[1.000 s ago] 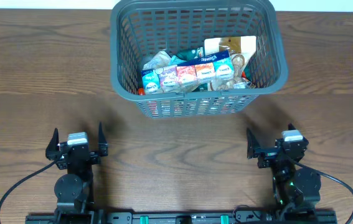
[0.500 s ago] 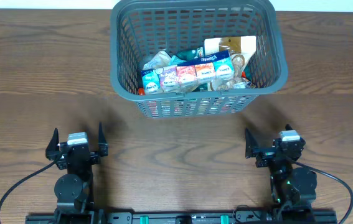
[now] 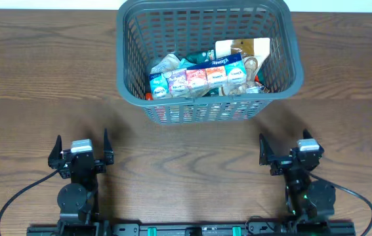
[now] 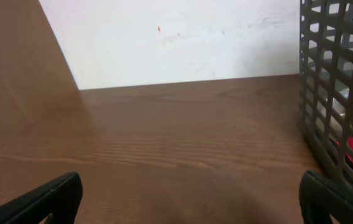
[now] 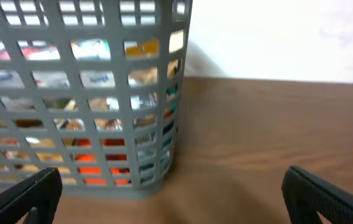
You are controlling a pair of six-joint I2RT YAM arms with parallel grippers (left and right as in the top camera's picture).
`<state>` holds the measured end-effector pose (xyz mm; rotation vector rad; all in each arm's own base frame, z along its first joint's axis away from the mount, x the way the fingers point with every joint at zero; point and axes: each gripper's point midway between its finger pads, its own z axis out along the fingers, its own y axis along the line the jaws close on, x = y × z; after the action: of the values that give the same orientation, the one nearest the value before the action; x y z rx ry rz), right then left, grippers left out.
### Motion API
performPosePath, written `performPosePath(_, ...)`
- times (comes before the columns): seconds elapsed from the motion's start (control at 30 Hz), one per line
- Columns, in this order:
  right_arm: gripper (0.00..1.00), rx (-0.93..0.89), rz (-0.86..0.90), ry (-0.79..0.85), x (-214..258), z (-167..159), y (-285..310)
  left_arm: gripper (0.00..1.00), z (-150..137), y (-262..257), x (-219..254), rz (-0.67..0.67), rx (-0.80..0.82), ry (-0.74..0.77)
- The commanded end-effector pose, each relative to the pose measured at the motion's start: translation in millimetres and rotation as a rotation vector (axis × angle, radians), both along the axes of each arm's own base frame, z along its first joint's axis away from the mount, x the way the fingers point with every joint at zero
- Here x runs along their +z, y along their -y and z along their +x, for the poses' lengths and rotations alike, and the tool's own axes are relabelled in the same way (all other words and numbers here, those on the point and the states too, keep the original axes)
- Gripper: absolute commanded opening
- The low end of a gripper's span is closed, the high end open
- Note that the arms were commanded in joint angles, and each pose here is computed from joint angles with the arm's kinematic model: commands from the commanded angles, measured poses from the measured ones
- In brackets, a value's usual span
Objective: Pack container
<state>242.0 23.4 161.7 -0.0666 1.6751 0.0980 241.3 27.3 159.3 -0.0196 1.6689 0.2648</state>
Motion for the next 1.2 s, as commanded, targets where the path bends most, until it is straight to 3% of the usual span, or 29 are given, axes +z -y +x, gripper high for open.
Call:
performPosePath(0.0, 0.99, -0.007, 0.025, 0.003, -3, 1, 1, 0.99, 0, -4, -17, 0.01, 0.023, -0.042)
performPosePath(1.17, 0.99, -0.069, 0.026, 0.005, -5, 2, 16, 0.99, 0, -4, -17, 0.01, 0.023, -0.042)
